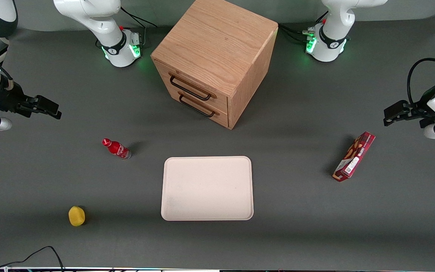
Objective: Open upper drawer
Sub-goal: 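Move the right gripper toward the wooden cabinet's upper drawer handle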
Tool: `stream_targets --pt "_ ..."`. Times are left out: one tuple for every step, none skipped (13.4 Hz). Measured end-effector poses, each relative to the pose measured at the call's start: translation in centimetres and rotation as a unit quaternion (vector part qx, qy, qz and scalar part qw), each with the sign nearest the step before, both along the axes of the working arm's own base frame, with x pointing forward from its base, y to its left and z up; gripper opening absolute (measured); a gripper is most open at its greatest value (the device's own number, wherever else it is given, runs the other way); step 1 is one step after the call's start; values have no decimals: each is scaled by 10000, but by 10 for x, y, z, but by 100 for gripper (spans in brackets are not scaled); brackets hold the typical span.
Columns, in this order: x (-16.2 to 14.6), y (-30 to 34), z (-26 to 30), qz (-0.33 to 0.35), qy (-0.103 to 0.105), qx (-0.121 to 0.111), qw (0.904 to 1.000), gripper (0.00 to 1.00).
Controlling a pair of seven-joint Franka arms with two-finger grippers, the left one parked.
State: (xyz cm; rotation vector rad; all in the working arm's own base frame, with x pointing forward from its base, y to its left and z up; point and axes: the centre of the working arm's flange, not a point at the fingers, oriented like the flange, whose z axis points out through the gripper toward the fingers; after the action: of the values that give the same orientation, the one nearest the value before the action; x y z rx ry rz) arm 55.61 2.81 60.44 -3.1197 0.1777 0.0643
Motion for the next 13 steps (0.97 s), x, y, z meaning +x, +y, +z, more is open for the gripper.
stream_targets --pt "0 0 0 9 17 0 10000 100" --pt "0 0 0 27 22 0 10000 100" --pt "0 0 2 33 6 1 10000 100" --pt "0 0 3 34 -10 2 10000 100" --pt "0 0 5 34 -16 2 10000 100" --pt "0 0 5 33 -14 2 10000 100" --pt "-1 0 6 33 -7 2 10000 100" --pt "-1 0 7 34 2 1 10000 100" --pt "-1 0 7 34 1 2 10000 100" --pt "-2 0 8 45 14 1 10000 100" --pt "-3 0 9 64 51 0 10000 100" --pt "-5 3 12 112 76 1 9999 100" --pt "-7 12 16 236 109 2 9997 100"
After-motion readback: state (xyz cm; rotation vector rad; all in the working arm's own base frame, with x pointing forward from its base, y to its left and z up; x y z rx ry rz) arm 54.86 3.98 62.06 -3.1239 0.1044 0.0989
